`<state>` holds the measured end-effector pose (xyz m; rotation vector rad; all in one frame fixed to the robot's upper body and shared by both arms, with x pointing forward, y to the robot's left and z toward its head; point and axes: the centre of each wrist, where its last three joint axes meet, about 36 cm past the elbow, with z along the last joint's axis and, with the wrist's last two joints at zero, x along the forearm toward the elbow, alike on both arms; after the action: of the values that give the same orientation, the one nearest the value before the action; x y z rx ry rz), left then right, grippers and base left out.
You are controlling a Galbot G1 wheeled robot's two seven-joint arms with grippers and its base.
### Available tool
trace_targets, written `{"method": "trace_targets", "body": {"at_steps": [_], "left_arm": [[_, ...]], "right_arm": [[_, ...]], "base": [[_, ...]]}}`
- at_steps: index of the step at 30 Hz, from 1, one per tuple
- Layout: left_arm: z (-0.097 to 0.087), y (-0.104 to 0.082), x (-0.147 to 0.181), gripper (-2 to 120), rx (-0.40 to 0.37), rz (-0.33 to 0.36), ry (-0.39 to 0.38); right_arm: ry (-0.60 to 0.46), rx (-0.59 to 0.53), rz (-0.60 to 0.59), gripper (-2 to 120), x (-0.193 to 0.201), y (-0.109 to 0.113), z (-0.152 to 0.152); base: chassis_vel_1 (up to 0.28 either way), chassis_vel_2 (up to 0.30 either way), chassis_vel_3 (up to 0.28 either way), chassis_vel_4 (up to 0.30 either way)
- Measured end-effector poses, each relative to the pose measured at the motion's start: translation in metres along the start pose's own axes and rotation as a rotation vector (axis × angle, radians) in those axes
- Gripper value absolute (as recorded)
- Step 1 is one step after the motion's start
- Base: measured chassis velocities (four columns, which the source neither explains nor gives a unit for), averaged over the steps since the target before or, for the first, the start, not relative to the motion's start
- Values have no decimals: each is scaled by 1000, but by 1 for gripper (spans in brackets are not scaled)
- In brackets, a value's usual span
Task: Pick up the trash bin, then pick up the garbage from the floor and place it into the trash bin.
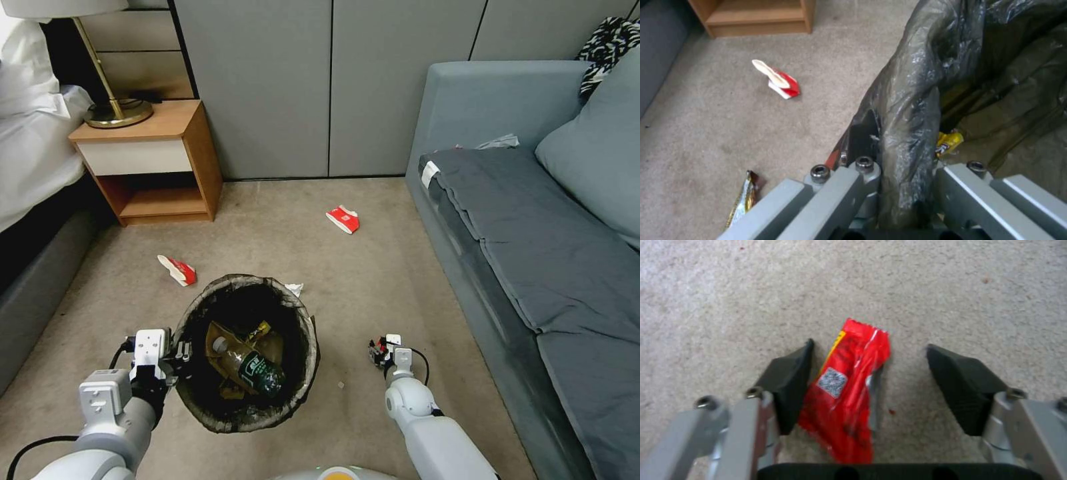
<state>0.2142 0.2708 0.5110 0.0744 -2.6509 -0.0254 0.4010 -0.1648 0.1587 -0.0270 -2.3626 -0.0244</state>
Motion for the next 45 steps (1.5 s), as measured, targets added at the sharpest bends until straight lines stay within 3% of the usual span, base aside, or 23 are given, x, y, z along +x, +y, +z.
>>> {"method": "trace_targets", "body": {"at_steps": [25,39,44,45], "left_arm": [[-3,0,-2,0,1,10,-15],[-3,0,-2,0,3,12,-14],[-2,0,-1,0,3,12,-13],[-2,0,-1,0,4,12,-12]], "right_arm": [[-1,10,-12,0,4,12,-1],[-42,24,-10,0,12,6,-13],[-150,31,-16,0,30,-3,-49],[-196,32,-26,0,41,-6,-67]], "base": [[0,0,0,0],[0,0,0,0],[0,0,0,0],[0,0,0,0]]}}
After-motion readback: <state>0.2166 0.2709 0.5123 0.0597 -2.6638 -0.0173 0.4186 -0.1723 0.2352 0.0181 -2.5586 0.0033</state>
